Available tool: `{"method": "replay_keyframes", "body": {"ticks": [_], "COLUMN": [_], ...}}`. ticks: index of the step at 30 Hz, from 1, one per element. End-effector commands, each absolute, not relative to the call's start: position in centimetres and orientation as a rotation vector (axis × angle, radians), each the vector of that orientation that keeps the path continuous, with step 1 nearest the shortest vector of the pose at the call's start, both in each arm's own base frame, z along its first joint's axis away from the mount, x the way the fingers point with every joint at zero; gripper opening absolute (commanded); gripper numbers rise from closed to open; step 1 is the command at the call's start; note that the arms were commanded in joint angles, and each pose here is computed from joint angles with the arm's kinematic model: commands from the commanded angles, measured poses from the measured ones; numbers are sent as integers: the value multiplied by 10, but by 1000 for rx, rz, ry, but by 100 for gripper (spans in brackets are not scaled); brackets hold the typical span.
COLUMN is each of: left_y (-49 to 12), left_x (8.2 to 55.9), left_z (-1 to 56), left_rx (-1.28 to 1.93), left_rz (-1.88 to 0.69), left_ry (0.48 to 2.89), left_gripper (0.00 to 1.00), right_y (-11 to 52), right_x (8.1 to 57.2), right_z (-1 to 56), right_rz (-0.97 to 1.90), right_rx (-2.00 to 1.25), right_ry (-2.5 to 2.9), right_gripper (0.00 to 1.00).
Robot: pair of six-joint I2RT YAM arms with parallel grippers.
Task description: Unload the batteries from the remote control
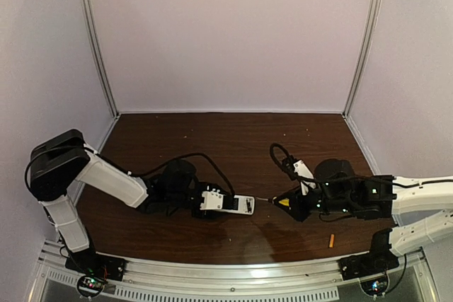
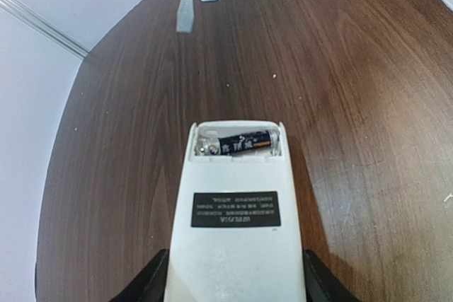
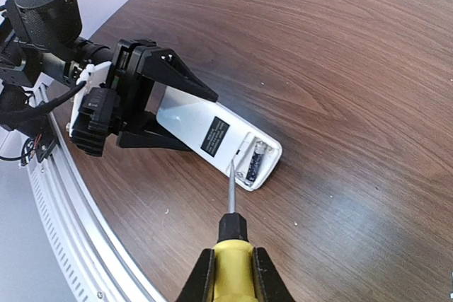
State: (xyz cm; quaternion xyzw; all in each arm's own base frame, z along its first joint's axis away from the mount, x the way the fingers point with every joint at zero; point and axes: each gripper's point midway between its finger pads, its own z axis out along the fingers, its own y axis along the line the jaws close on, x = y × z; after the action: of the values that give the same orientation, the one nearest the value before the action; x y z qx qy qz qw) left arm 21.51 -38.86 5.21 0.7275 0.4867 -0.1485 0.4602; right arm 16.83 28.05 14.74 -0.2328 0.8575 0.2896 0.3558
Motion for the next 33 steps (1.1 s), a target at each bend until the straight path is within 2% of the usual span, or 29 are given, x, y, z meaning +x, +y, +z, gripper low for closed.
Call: {"method": "replay_keyframes", "body": {"ticks": [1,33], "left_y": [-396,-391], "left_x": [221,204], "left_z": [83,100], "left_rx": [1698,1676], "left_rz": [-305,-311], "left_ry": [1073,977], "left_gripper": [0,0], "right_y": [296,294], "right_x": [167,199], "right_z": [152,118], "right_rz": [826,814], "right_rx": [-684,-689], "right_ry": [2155,2209], "right_gripper": [0,0]}}
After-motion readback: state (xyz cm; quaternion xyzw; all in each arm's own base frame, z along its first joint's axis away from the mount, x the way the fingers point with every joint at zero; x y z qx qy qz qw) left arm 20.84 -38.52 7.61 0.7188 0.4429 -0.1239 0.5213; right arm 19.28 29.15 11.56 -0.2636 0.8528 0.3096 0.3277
